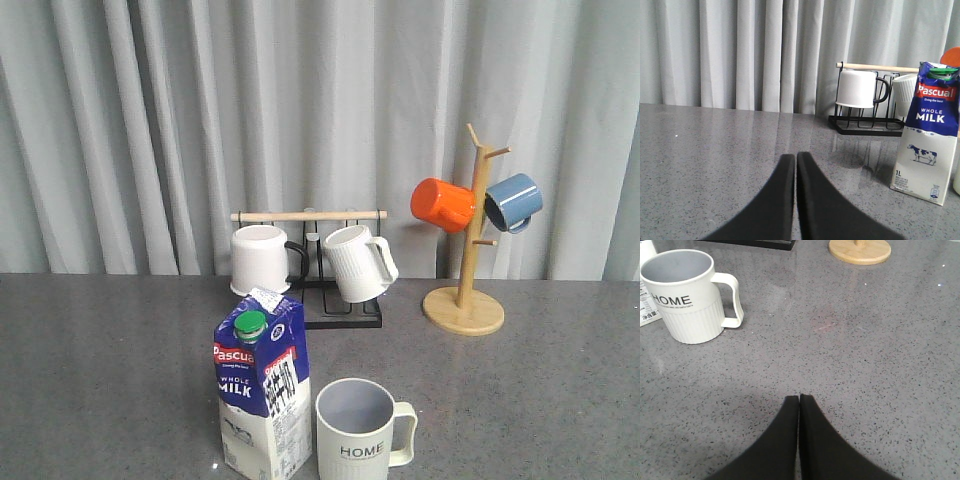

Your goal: Place milk next to cup

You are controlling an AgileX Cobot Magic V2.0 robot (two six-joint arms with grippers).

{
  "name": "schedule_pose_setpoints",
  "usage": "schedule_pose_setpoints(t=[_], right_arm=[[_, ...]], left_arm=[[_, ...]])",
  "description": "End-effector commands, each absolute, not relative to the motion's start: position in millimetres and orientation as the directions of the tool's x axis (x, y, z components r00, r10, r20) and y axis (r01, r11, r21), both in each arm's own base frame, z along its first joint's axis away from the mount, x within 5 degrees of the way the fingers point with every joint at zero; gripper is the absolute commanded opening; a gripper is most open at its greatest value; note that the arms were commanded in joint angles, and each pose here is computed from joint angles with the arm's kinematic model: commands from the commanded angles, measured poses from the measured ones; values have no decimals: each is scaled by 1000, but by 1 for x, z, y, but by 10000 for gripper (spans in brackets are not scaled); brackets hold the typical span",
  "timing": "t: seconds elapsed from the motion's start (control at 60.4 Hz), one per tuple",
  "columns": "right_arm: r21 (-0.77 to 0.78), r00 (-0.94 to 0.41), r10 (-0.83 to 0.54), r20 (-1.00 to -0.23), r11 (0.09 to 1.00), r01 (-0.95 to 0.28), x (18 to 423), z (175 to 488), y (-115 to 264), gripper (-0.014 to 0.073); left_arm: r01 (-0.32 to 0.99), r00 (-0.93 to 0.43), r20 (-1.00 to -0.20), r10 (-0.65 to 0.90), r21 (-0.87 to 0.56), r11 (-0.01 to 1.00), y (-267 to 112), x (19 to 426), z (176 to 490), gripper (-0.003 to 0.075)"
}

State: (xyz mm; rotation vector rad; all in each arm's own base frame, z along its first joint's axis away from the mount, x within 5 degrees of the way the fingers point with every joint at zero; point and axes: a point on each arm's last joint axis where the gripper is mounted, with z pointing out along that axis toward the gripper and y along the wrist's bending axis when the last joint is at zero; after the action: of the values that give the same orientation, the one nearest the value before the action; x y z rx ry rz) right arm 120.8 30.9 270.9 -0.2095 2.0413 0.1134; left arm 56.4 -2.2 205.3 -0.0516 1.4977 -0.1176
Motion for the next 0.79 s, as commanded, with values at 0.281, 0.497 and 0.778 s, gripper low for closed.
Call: schedule_pose_setpoints(t=[0.281,0.497,0.778], right_arm=[[-17,-375,-100,-922,976,-217,125,284,33,-5],[-17,-375,-100,-922,976,-217,125,284,33,-5],[-17,-375,-100,-922,976,-217,125,284,33,-5]], left_arm=[[47,120,-987,-107,-102,994,-2,57,204,-8],[58,116,-983,-145,-139,989,-2,57,204,-8],[58,116,-982,-146,-140,988,-2,57,204,-8]])
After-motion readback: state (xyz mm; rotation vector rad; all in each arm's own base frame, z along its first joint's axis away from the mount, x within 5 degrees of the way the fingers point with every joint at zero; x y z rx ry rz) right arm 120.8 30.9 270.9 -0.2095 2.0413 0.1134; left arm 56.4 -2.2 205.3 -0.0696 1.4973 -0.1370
